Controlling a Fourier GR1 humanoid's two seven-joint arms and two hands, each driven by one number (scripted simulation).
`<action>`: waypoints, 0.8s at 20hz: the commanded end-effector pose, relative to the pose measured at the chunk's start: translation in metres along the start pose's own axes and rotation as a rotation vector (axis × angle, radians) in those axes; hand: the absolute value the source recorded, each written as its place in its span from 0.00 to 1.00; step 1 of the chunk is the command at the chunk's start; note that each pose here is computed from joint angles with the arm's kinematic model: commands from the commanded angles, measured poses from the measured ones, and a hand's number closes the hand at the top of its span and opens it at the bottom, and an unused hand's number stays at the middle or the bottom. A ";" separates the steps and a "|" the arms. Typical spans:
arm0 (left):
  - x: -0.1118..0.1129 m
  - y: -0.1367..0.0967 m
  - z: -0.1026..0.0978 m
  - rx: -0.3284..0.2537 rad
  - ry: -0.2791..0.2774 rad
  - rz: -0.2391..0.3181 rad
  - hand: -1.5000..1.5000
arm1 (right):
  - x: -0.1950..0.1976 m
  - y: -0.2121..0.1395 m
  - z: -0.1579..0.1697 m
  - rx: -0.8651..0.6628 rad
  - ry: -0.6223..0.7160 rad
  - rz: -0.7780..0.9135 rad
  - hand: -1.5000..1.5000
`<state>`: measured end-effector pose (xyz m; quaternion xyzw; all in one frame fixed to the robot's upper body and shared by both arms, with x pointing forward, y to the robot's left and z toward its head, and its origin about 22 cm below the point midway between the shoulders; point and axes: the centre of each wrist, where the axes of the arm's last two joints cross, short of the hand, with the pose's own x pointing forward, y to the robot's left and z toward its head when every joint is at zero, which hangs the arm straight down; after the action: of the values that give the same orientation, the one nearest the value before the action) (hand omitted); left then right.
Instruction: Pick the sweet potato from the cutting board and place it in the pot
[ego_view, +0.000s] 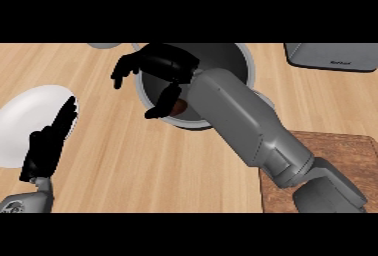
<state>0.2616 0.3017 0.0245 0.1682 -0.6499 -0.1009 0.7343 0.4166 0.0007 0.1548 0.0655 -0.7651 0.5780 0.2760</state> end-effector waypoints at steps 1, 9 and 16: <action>0.007 -0.002 0.000 -0.005 -0.003 0.006 0.50 | -0.011 0.017 0.008 0.012 -0.018 -0.063 0.00; 0.000 0.002 -0.008 0.012 0.015 0.000 0.50 | -0.012 -0.003 0.012 -0.267 -0.152 -0.460 0.00; -0.012 0.017 0.007 0.036 0.015 -0.001 0.50 | -0.019 -0.036 0.008 -0.174 -0.110 -0.660 0.00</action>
<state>0.2553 0.3143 0.0237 0.1767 -0.6444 -0.0908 0.7384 0.4351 -0.0156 0.1684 0.2736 -0.7883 0.3938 0.3855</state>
